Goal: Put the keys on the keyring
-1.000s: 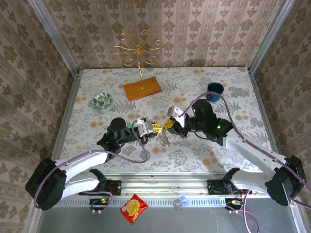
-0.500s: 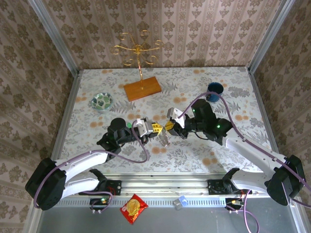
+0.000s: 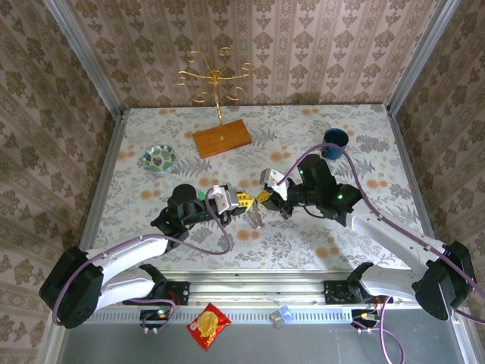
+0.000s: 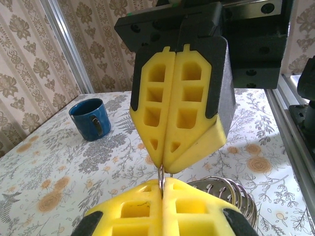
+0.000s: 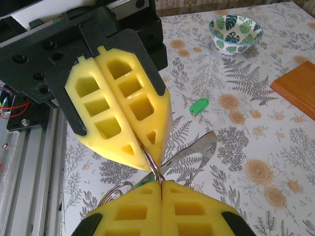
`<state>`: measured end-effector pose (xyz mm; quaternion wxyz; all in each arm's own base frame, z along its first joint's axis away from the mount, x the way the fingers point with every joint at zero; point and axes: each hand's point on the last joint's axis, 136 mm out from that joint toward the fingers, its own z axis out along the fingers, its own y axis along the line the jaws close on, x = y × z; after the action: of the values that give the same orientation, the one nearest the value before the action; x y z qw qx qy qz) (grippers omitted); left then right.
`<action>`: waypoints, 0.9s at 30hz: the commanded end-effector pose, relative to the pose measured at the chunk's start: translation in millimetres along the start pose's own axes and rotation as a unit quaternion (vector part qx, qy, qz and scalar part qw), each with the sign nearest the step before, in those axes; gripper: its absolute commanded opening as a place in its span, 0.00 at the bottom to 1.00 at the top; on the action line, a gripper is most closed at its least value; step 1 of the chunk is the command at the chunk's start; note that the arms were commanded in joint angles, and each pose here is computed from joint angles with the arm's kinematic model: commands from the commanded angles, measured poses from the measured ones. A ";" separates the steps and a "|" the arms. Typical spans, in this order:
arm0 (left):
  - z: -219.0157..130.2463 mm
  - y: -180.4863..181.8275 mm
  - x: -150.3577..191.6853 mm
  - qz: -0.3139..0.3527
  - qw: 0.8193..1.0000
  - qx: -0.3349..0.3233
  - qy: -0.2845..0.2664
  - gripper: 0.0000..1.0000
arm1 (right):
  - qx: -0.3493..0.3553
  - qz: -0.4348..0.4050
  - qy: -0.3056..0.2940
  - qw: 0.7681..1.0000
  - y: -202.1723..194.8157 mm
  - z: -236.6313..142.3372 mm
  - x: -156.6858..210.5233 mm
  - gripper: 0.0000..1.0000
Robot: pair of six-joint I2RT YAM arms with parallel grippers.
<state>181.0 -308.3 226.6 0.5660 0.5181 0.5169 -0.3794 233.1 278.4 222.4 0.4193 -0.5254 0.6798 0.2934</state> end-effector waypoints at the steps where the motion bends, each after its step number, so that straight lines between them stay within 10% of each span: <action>1: -3.8 -5.3 -24.2 0.015 0.999 0.015 -0.043 0.00 | 0.002 0.010 0.021 1.000 -5.2 4.6 11.4 0.00; 7: -4.2 3.2 -24.6 0.024 0.999 -0.012 -0.046 0.00 | -0.041 0.029 0.002 0.999 6.5 5.2 -1.2 0.00; 16: -2.9 0.0 -23.1 0.001 0.999 -0.001 -0.054 0.00 | 0.033 -0.010 -0.039 0.999 -9.9 -12.8 -8.2 0.29; 27: -0.6 -8.3 -28.2 -0.013 0.997 0.030 -0.067 0.00 | -0.004 -0.027 -0.054 0.998 -0.7 -10.1 -16.3 0.31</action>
<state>174.5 -311.1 236.6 0.5678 0.5044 0.4999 -0.4163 234.7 272.2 232.3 0.4509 -0.5184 0.6623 0.2990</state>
